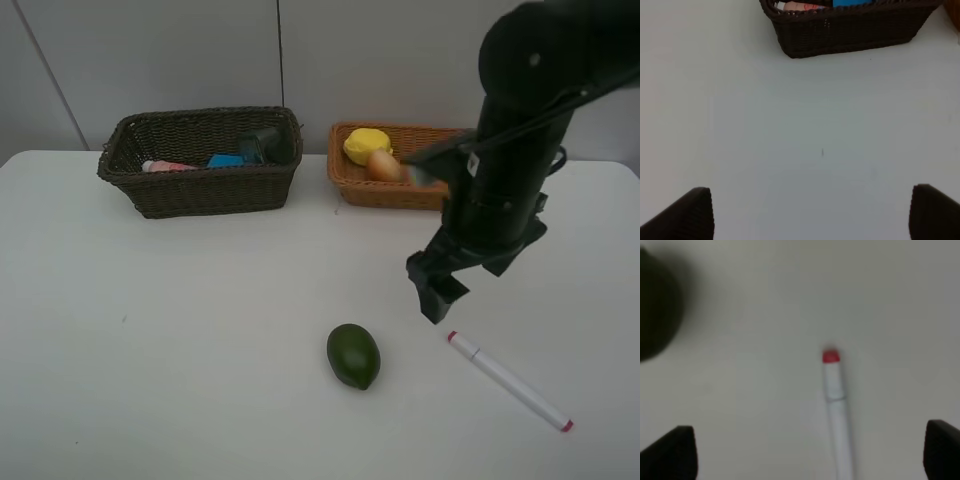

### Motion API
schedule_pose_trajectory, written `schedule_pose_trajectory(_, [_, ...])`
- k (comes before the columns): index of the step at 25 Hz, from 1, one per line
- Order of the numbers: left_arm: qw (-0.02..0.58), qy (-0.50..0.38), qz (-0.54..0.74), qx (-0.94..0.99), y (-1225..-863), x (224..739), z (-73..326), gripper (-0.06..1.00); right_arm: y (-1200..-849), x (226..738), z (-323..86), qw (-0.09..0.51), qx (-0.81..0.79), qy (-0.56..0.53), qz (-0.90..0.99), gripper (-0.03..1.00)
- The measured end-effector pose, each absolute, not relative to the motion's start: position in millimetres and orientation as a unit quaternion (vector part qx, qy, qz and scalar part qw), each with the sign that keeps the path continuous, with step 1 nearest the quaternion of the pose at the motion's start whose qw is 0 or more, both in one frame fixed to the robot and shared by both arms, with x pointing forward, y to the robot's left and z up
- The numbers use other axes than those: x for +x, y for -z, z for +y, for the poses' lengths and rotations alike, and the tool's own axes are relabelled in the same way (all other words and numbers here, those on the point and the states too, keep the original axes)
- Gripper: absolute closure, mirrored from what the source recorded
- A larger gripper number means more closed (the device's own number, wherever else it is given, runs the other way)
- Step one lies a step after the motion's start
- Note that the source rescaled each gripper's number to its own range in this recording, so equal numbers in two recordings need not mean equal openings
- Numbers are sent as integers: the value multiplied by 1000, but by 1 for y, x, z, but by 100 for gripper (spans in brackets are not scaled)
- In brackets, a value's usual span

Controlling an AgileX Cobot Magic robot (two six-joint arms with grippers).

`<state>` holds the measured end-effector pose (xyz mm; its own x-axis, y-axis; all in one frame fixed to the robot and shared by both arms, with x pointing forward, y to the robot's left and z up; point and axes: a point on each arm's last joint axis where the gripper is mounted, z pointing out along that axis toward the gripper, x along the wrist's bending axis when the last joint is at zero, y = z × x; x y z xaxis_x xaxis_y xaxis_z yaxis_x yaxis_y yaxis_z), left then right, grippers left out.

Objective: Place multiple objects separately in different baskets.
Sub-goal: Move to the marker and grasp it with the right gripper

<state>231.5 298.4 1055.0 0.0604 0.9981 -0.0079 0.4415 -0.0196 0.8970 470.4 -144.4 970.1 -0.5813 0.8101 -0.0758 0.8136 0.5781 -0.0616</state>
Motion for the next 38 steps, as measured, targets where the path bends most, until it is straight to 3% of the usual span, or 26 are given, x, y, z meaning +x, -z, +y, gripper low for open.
schedule_pose_trajectory(9, [387, -360, 583, 617, -1055, 232, 298, -5, -906, 422, -174, 8, 464, 25, 885, -3])
schedule_pose_trajectory(18, [387, -360, 583, 617, -1055, 232, 298, -5, -901, 438, -200, 55, 528, 18, 847, -3])
schedule_pose_trajectory(23, [387, -360, 583, 617, -1055, 232, 298, -5, -900, 450, -221, 37, 577, -2, 816, -3])
schedule_pose_trajectory(34, [387, -360, 583, 617, -1055, 232, 298, -5, -871, 454, -219, -9, 567, 12, 824, -3])
schedule_pose_trajectory(36, [387, -360, 583, 617, -1055, 232, 298, -5, -867, 455, -219, -8, 560, 21, 828, 1])
schedule_pose_trajectory(38, [387, -360, 583, 617, -1055, 232, 298, -5, -866, 456, -220, -6, 553, 25, 833, 14])
